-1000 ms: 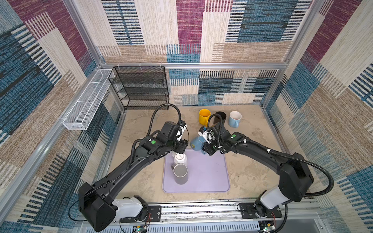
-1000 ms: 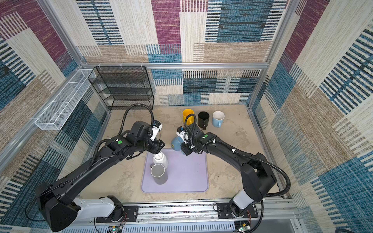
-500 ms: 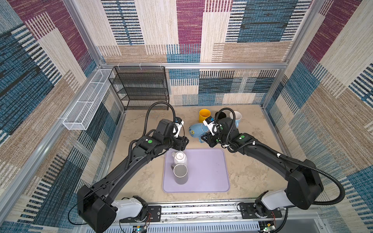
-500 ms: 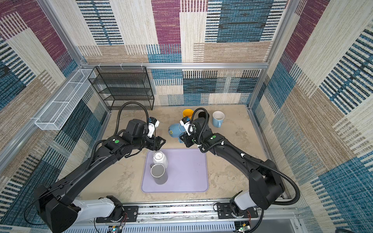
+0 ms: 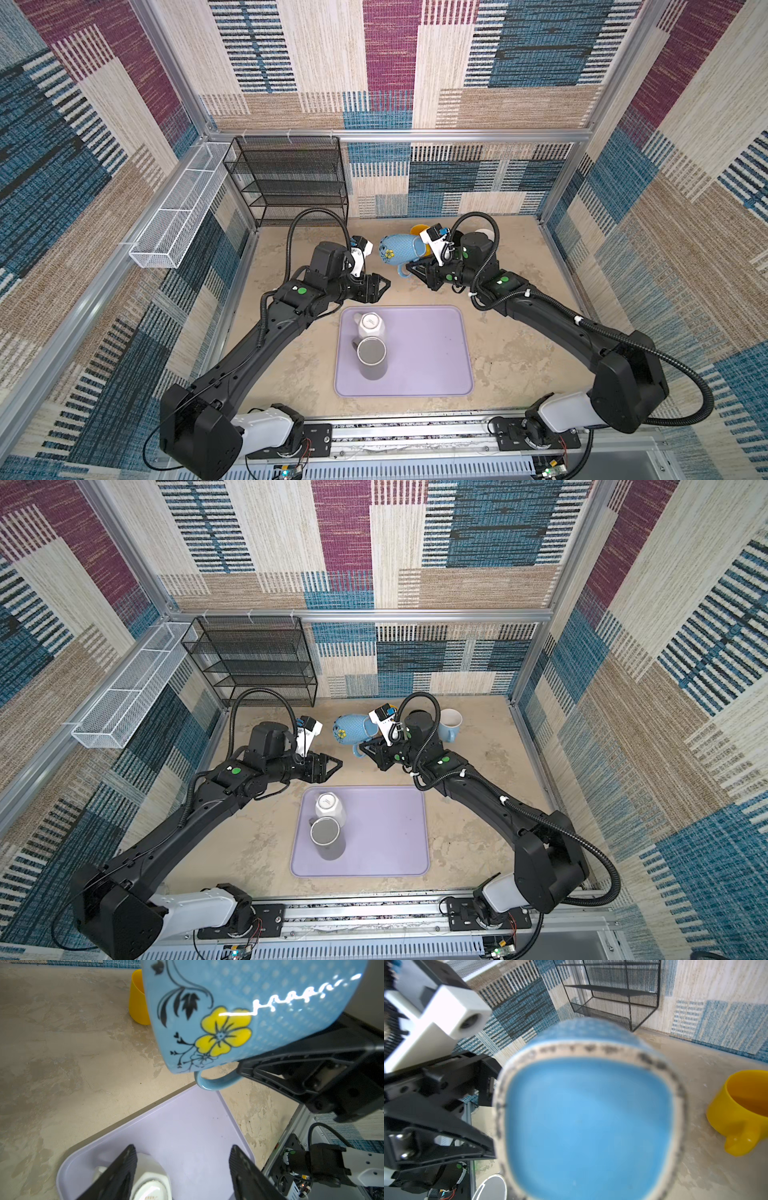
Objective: Turn the mug right side up
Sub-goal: Place the mug at the top-center of the table.
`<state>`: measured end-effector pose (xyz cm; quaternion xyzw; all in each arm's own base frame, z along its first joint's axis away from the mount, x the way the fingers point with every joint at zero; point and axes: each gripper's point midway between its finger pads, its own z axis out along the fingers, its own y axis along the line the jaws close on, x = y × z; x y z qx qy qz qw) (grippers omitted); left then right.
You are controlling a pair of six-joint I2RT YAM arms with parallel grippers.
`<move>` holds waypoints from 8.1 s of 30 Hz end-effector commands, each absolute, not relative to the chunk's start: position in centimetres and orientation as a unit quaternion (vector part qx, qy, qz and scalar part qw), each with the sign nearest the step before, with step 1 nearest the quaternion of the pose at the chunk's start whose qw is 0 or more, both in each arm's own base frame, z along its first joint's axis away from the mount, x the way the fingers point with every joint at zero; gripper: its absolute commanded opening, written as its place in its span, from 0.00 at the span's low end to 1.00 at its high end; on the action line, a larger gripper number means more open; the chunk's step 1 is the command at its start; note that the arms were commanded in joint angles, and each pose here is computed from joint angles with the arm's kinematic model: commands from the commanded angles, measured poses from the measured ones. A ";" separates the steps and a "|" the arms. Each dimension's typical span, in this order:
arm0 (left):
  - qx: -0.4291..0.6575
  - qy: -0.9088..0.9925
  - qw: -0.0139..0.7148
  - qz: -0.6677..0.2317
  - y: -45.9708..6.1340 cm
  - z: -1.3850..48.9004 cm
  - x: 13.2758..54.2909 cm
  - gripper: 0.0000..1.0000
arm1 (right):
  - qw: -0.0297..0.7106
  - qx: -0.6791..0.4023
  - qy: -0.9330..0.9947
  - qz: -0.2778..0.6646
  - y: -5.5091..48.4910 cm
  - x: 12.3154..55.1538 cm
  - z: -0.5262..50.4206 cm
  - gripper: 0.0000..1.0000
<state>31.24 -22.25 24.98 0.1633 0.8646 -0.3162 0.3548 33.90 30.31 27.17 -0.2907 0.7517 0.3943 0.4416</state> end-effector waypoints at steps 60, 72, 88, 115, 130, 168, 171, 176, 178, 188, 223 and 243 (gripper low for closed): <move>0.225 0.618 0.470 -0.588 -22.2 37.5 30.7 0.55 | 0.451 -0.387 0.543 0.593 34.3 28.8 38.9 0.00; 0.229 0.606 0.473 -0.597 -22.2 37.7 30.3 0.50 | 0.441 -0.393 0.530 0.609 34.9 28.3 39.0 0.00; 0.232 0.591 0.478 -0.607 -22.2 38.5 29.9 0.43 | 0.428 -0.403 0.520 0.620 35.4 27.3 38.6 0.00; 0.230 0.582 0.481 -0.614 -22.0 39.2 29.5 0.00 | 0.418 -0.404 0.524 0.623 35.6 26.4 37.4 0.00; 0.231 0.570 0.487 -0.620 -21.9 39.9 29.4 0.00 | 0.413 -0.403 0.535 0.617 35.9 27.1 37.0 0.00; 0.169 0.674 0.487 -0.530 -20.9 37.7 32.5 0.00 | 0.459 -0.345 0.594 0.564 31.7 29.8 35.2 0.38; 0.145 0.706 0.474 -0.506 -20.6 36.3 33.8 0.00 | 0.466 -0.335 0.600 0.558 31.2 30.0 34.9 0.38; 0.112 0.744 0.454 -0.478 -20.1 34.3 35.4 0.00 | 0.472 -0.321 0.607 0.553 30.8 30.5 34.6 0.36; 0.101 0.758 0.448 -0.463 -19.9 33.4 36.0 0.00 | 0.477 -0.311 0.611 0.551 30.5 30.8 34.5 0.35; 0.056 0.830 0.430 -0.350 -18.0 29.2 38.3 0.00 | 0.489 -0.265 0.635 0.536 28.9 32.5 33.7 0.36; 0.097 0.952 0.284 -0.066 -23.8 18.1 46.9 0.00 | 0.455 -0.150 0.720 0.501 24.6 36.3 29.0 0.31; 0.066 0.966 0.250 -0.010 -24.8 13.9 51.3 0.00 | 0.468 -0.157 0.732 0.469 23.3 35.5 29.5 0.31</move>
